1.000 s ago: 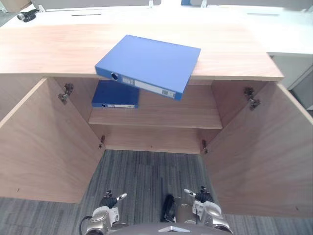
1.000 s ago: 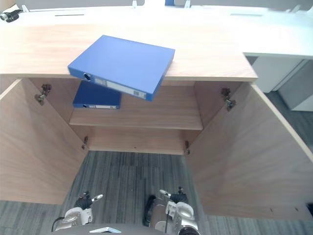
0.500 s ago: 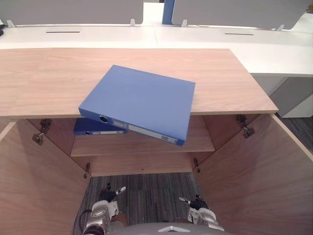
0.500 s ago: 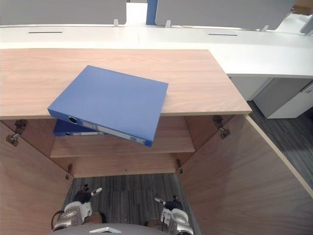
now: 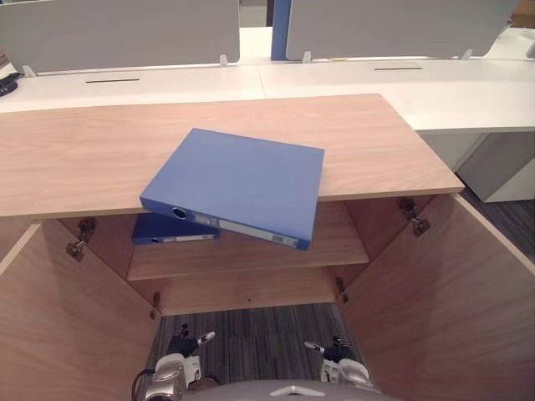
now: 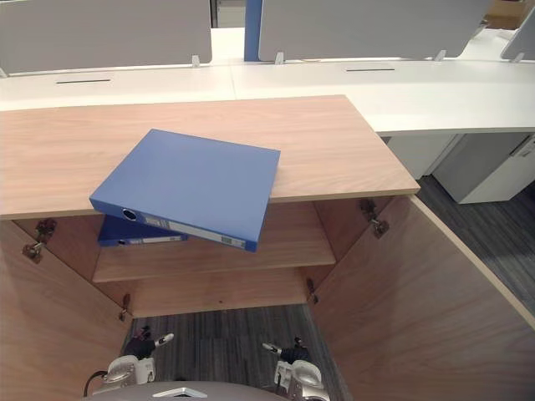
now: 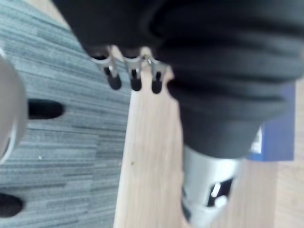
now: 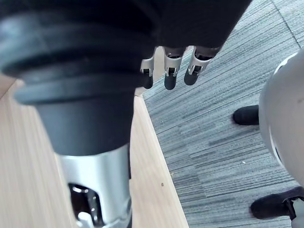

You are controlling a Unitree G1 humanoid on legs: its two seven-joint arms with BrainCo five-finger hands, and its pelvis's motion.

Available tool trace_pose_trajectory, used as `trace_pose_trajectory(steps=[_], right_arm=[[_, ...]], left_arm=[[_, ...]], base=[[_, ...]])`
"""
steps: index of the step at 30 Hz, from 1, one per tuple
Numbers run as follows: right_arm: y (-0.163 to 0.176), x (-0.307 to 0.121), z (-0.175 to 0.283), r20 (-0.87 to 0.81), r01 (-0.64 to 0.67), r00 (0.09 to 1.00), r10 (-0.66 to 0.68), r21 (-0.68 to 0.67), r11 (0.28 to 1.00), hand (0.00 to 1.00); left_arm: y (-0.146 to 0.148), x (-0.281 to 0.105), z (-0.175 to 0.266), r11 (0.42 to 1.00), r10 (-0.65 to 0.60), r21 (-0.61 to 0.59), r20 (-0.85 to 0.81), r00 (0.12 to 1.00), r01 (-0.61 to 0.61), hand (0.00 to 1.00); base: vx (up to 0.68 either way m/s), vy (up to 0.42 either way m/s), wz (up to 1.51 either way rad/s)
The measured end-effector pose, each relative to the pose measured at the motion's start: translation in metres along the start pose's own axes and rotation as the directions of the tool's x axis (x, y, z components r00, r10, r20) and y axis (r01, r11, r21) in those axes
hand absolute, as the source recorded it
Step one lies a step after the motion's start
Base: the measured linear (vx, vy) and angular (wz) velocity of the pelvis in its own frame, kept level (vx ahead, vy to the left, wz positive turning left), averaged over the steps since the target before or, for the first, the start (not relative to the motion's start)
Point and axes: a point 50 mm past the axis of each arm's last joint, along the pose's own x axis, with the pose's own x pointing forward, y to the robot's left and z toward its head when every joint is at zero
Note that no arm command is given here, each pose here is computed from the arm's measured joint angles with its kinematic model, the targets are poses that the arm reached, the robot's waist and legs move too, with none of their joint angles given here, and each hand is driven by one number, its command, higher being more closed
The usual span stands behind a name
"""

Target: Walk over to the cabinet, pick up the folder, carry it to the office cabinet, place the folder inside the office cabinet, then close the office cabinet door

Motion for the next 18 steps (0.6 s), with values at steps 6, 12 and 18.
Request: trace_pose_trajectory(steps=[6, 12, 18], right_arm=[[-0.014, -0.001, -0.007, -0.011, 0.035, 0.999, -0.035, -0.023, 0.999, 0.00], [-0.015, -0.006, -0.008, 0.020, 0.038, 0.999, -0.037, -0.046, 0.998, 0.00], [-0.012, -0.007, -0.004, 0.054, 0.024, 0.998, -0.020, -0.063, 0.998, 0.00]], left_arm=[[0.025, -0.007, 0.016, 0.995, 0.099, 0.017, 0.119, 0.988, -0.101, 0.00], [0.055, -0.039, 0.087, 0.974, 0.193, 0.012, 0.487, 0.852, -0.228, 0.00], [0.051, -0.086, 0.142, 0.952, 0.171, 0.033, 0.764, 0.622, -0.303, 0.00]], base=[[-0.09, 0.023, 0.11], [-0.01, 0.028, 0.08], [0.04, 0.020, 0.09]])
